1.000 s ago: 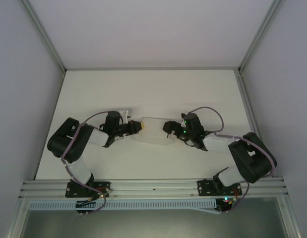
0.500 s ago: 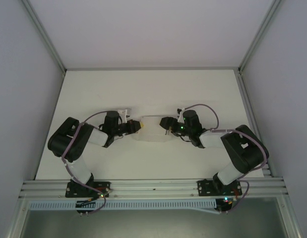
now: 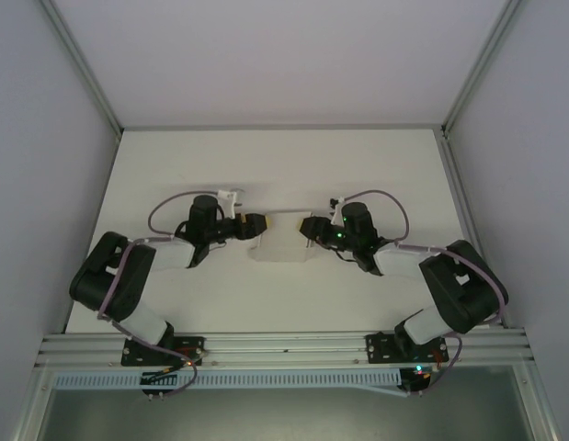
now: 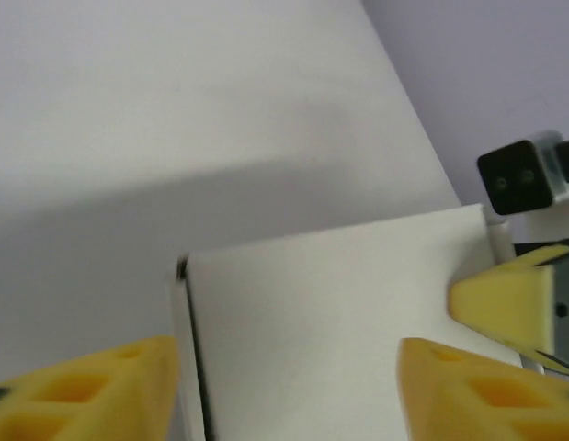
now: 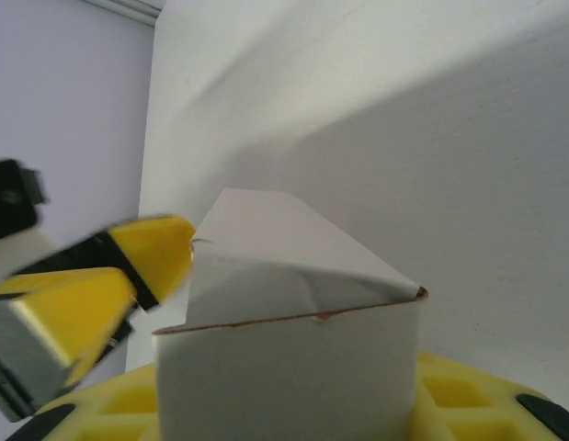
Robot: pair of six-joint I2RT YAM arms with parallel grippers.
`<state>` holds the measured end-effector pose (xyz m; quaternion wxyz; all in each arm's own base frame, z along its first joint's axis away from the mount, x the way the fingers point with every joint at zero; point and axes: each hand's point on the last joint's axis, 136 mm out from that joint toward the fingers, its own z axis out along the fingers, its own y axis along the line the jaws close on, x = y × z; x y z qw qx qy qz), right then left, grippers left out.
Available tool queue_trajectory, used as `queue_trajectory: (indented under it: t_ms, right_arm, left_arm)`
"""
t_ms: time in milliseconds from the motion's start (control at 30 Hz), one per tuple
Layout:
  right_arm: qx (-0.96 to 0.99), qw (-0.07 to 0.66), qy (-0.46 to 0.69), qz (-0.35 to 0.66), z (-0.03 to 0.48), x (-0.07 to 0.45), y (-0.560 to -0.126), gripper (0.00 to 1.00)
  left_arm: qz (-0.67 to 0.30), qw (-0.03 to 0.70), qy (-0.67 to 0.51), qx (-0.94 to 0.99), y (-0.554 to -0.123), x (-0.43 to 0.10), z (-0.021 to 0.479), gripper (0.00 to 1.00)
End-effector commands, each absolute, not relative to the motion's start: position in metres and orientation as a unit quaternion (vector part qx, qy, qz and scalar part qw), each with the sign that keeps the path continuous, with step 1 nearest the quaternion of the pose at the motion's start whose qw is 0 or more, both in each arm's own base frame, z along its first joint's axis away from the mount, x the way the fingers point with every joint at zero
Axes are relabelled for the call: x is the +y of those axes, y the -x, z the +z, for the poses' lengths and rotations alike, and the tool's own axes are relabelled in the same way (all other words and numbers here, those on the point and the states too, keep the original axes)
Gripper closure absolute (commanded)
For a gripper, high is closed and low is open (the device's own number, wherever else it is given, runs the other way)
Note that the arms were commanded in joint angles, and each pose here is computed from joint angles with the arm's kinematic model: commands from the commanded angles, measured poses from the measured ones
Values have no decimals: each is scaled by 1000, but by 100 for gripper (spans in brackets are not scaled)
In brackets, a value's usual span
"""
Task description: Assemble paper box
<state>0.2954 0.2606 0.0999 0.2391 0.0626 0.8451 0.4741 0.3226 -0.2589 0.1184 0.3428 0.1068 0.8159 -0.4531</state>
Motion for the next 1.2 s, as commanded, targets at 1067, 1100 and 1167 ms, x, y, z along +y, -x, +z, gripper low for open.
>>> queue_trajectory:
  t_ms: [1067, 1100, 1167]
  right_arm:
    - [788, 22, -212, 578, 227, 235, -301, 78]
    - [788, 18, -211, 578, 228, 235, -300, 77]
    - [789, 6, -216, 575, 227, 235, -297, 77]
  left_arm:
    - [-6, 523, -575, 630, -249, -307, 230, 0]
    - [12, 520, -574, 633, -252, -306, 226, 0]
    - [42, 516, -574, 634, -260, -304, 218, 0]
